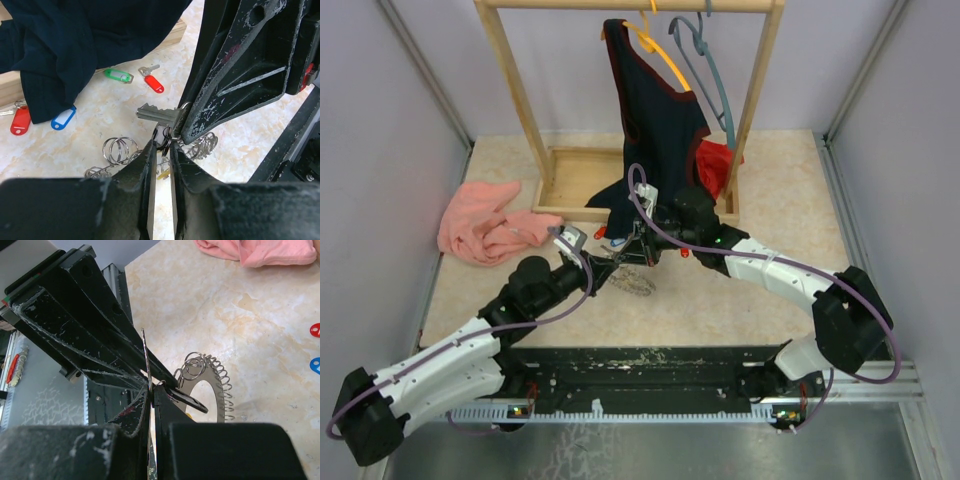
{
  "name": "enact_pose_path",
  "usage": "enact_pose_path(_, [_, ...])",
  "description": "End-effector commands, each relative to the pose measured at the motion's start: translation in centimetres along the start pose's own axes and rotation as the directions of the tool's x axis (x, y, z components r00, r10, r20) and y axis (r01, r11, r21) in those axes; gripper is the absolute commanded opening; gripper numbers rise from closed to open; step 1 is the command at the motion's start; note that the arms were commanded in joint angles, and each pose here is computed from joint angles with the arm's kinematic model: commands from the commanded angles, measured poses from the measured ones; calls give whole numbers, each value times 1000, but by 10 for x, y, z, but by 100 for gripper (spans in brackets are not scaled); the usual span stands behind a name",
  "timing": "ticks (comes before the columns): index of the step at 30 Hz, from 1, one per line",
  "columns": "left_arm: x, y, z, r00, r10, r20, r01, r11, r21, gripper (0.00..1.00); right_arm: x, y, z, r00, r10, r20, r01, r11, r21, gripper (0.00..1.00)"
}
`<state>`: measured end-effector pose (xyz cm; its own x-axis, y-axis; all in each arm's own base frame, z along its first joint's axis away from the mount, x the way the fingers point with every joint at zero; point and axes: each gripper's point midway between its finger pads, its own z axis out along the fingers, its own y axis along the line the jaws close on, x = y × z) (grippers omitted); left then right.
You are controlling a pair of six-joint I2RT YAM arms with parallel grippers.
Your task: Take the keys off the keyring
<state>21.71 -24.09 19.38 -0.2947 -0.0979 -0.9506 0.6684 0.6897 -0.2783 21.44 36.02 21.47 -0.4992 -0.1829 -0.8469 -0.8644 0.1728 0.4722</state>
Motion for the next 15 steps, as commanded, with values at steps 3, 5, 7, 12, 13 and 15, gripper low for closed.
enact_pose_path(3, [-13,-4,1,999,28,17,-29,999,32,16,-35,11,-4,993,-68,93,71,997,-25,0])
enact_pose_path(5, [-11,-4,1,999,35,12,-36,998,44,12,-36,11,-4,993,-66,93,69,997,-24,0])
enact_pose_path(7, [-9,-5,1,999,49,10,-49,997,53,8,-36,10,-4,993,-65,94,68,997,-21,0])
enact_pose_path(12, [-7,-3,-2,994,107,35,-109,992,66,0,-36,5,-4,993,-63,96,63,998,4,0])
enact_pose_path(13, [-8,-3,-3,992,117,43,-120,991,65,0,-36,4,-4,993,-62,95,62,998,9,0])
enact_pose_path(15, [-8,-1,-4,989,136,52,-139,988,59,0,-36,1,-4,994,-61,95,59,998,26,0])
